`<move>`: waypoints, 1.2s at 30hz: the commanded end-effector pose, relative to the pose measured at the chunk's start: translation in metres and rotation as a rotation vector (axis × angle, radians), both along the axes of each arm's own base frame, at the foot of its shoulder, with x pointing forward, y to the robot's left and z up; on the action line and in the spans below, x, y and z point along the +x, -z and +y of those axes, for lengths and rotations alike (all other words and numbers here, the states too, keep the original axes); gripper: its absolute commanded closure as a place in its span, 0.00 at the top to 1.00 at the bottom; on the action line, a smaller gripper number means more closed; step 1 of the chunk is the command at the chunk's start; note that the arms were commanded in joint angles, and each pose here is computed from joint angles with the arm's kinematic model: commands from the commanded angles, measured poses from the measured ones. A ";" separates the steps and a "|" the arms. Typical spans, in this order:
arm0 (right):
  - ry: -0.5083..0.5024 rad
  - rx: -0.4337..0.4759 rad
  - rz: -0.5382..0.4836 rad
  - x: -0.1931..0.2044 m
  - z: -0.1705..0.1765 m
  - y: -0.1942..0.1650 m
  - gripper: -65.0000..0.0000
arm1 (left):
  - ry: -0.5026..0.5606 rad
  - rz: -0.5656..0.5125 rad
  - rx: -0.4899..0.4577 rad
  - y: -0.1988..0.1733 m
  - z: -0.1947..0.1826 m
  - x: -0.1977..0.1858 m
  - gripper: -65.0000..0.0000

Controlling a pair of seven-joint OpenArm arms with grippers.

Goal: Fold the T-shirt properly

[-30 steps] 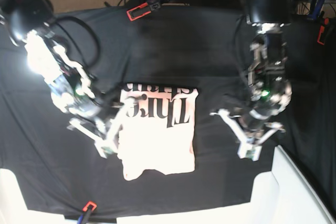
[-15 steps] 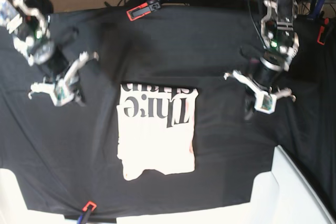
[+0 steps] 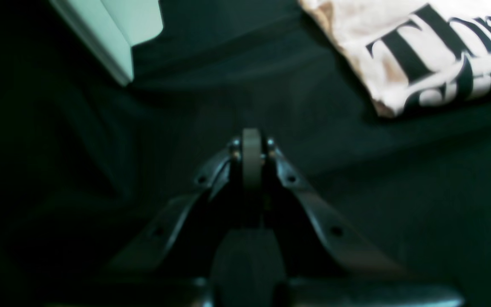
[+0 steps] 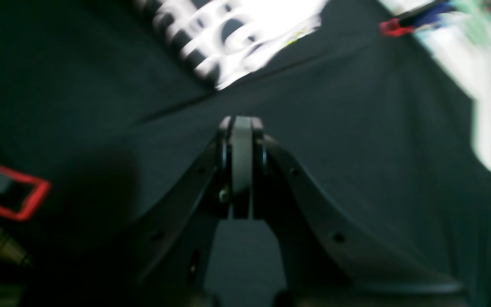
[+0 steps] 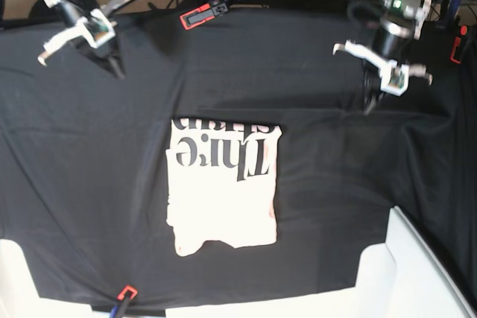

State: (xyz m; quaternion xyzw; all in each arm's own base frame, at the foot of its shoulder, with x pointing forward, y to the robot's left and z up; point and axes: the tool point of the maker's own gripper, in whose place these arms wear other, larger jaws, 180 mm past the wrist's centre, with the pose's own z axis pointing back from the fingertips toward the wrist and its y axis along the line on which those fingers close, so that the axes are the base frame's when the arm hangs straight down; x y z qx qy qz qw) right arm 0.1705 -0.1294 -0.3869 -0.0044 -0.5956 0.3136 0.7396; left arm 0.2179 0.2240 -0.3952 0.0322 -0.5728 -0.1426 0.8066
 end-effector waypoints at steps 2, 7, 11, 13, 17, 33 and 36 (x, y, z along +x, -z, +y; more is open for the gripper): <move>0.061 -0.002 -0.056 0.000 -0.020 -0.006 0.00 | -0.010 -0.035 0.012 -0.010 0.011 -0.008 0.00; 0.116 -0.054 -0.038 -0.022 -0.057 0.010 0.00 | -0.004 0.044 0.020 0.005 0.011 -0.040 0.00; 0.169 -0.110 -0.004 -0.046 -0.093 0.024 0.00 | 0.001 0.107 0.018 0.016 0.009 -0.065 0.00; 0.232 -0.151 0.039 -0.057 -0.118 0.037 0.00 | -0.004 0.146 0.017 0.025 0.011 -0.078 0.00; 0.444 -0.173 0.115 -0.084 -0.175 0.056 0.00 | -0.030 0.239 0.014 0.048 0.019 -0.107 0.00; 1.000 -0.150 0.925 -0.236 -0.220 0.210 0.00 | -0.098 0.857 -0.060 0.194 0.004 -0.262 0.00; 1.047 -0.105 1.085 -0.224 -0.208 0.231 0.00 | -0.111 0.985 -0.063 0.220 0.002 -0.276 0.00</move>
